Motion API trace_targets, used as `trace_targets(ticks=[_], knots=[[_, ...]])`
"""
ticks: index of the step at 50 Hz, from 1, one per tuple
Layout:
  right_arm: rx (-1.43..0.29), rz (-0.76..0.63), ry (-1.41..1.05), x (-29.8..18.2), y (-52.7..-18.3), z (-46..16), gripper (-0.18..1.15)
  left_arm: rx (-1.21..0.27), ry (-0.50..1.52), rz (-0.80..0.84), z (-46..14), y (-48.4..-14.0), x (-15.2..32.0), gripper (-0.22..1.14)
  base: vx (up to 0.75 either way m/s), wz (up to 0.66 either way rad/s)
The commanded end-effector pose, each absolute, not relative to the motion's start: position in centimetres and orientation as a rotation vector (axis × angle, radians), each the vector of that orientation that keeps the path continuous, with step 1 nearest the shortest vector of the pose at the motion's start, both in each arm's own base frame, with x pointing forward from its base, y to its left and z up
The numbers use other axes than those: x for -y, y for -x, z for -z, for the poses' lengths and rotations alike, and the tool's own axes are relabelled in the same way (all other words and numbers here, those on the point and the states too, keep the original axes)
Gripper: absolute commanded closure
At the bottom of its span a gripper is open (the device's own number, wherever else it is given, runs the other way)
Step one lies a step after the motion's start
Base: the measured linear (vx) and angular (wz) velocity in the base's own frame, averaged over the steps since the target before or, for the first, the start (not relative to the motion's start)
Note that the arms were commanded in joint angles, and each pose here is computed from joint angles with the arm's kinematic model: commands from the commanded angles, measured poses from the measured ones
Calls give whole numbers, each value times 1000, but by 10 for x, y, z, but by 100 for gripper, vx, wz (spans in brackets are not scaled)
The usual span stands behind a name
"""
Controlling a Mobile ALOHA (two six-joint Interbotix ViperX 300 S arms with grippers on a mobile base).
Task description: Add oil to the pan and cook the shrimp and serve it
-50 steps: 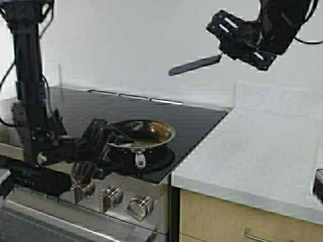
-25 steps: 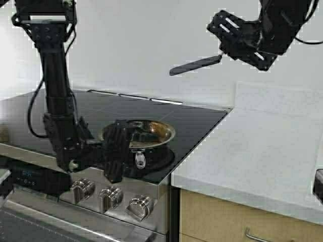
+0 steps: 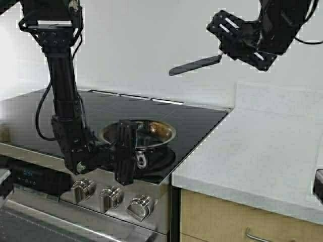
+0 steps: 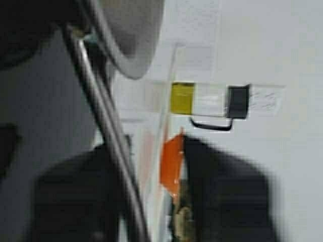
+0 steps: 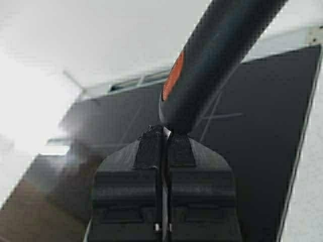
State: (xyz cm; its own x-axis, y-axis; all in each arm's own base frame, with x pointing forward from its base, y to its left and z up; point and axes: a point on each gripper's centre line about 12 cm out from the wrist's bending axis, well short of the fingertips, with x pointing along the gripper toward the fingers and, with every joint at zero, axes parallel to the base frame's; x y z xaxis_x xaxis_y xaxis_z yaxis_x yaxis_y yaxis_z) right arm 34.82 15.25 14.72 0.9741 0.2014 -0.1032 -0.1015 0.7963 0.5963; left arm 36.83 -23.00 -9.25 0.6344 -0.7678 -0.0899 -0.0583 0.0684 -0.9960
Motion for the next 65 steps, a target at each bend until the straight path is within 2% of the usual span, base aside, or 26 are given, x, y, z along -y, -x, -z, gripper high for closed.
trace_targets(ticks=[1,3,5,13,20,38,46,52,65], knots=[[-131,-175,-635,-153,-348,-159,87,-732,1458,663,74,-369,234,83,0,0],[-136,-173,-628,-152,-348,-156,87,-733,1459,660,72,-367,233,98,0,0],[-140,-172,-614,-153,-349,-154,87,-736,1455,656,70,-364,232,105,0,0],[-158,-171,-515,-157,-356,-139,87,-732,1415,659,56,-354,227,83,0,0],[-146,-180,-426,-165,-366,-124,87,-723,1373,666,43,-348,225,88,0,0],[-77,-253,-311,-206,-382,-78,87,-803,1229,666,23,-336,225,88,0,0],[-18,-272,-41,-230,-392,-61,87,-814,1205,664,13,-334,225,88,0,0],[17,-229,110,-240,-398,-56,87,-815,1203,660,10,-334,224,88,0,0],[23,-195,134,-246,-404,-52,87,-812,1204,666,9,-335,225,88,0,0]])
